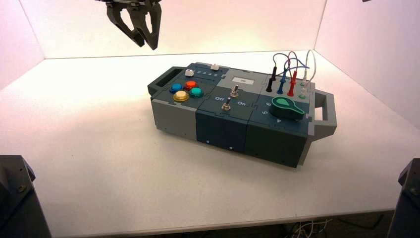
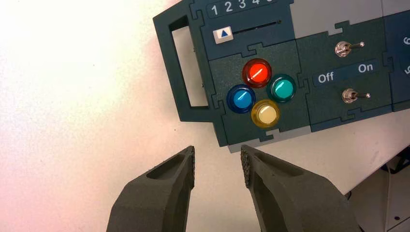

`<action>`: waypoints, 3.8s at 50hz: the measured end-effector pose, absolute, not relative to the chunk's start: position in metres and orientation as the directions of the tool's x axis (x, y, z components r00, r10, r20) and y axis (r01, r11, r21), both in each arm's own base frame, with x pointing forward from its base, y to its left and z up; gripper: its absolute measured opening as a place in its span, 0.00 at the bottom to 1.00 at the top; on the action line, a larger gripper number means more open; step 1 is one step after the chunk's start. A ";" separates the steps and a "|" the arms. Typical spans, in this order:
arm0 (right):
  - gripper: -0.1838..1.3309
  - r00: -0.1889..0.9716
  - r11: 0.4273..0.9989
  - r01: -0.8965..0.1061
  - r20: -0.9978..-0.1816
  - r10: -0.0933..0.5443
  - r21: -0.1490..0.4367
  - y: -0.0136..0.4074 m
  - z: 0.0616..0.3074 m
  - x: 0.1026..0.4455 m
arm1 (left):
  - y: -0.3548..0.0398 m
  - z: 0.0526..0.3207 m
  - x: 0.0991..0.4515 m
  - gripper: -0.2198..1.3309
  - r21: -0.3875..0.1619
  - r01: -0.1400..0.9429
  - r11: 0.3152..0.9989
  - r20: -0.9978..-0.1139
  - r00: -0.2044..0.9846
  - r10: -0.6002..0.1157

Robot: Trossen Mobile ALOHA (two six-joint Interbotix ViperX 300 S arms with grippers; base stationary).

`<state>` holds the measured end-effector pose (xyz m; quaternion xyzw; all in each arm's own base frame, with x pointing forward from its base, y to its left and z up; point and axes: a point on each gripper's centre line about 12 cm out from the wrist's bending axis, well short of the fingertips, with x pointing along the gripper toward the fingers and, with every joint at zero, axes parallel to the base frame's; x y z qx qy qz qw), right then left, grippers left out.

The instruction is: Push the blue button with the right gripper.

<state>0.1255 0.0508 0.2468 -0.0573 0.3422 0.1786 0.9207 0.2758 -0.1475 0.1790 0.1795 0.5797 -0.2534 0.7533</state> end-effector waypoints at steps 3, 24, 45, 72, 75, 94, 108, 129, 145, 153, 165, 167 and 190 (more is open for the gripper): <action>0.93 0.704 0.930 -0.368 -0.648 0.290 0.017 0.051 0.248 0.126 | -0.148 0.179 0.276 0.79 -0.023 0.590 0.807 -0.964 0.199 -0.174; 0.93 0.701 0.929 -0.370 -0.651 0.291 0.017 0.051 0.246 0.125 | -0.147 0.178 0.275 0.79 -0.024 0.590 0.807 -0.966 0.195 -0.172; 0.86 0.666 0.924 -0.378 -0.678 0.309 0.049 0.056 0.243 0.127 | -0.132 0.203 0.278 0.79 -0.012 0.552 0.834 -0.942 0.274 -0.195; 0.60 0.505 0.842 -0.521 -0.746 0.434 0.137 0.114 0.259 0.161 | -0.112 0.233 0.278 0.79 0.008 0.499 0.867 -0.899 0.384 -0.212; 0.52 0.475 0.824 -0.550 -0.760 0.444 0.138 0.129 0.258 0.168 | -0.111 0.237 0.279 0.79 0.011 0.496 0.868 -0.892 0.398 -0.216; 0.03 0.363 0.785 -0.605 -0.831 0.422 0.134 0.202 0.239 0.226 | -0.092 0.254 0.279 0.79 0.027 0.437 0.899 -0.846 0.489 -0.212; 0.03 0.279 0.743 -0.657 -0.874 0.397 0.128 0.262 0.207 0.254 | -0.091 0.257 0.279 0.79 0.031 0.433 0.901 -0.834 0.508 -0.216; 0.03 0.184 0.725 -0.680 -0.931 0.315 0.111 0.309 0.147 0.287 | -0.080 0.266 0.277 0.79 0.041 0.398 0.916 -0.800 0.563 -0.209; 0.03 0.154 0.714 -0.691 -0.944 0.291 0.108 0.323 0.131 0.293 | -0.076 0.269 0.277 0.79 0.043 0.384 0.922 -0.790 0.579 -0.204; 0.03 0.137 0.698 -0.708 -0.949 0.284 0.107 0.334 0.124 0.289 | -0.076 0.270 0.277 0.79 0.044 0.383 0.923 -0.788 0.581 -0.204; 0.03 0.119 0.697 -0.709 -0.956 0.267 0.106 0.335 0.115 0.289 | -0.075 0.271 0.277 0.79 0.044 0.383 0.923 -0.787 0.583 -0.204; 0.03 0.116 0.698 -0.708 -0.958 0.264 0.107 0.335 0.113 0.289 | -0.075 0.271 0.277 0.79 0.044 0.383 0.923 -0.787 0.583 -0.204; 0.03 0.105 0.698 -0.708 -0.963 0.250 0.104 0.339 0.101 0.293 | -0.075 0.271 0.276 0.79 0.044 0.382 0.923 -0.786 0.584 -0.204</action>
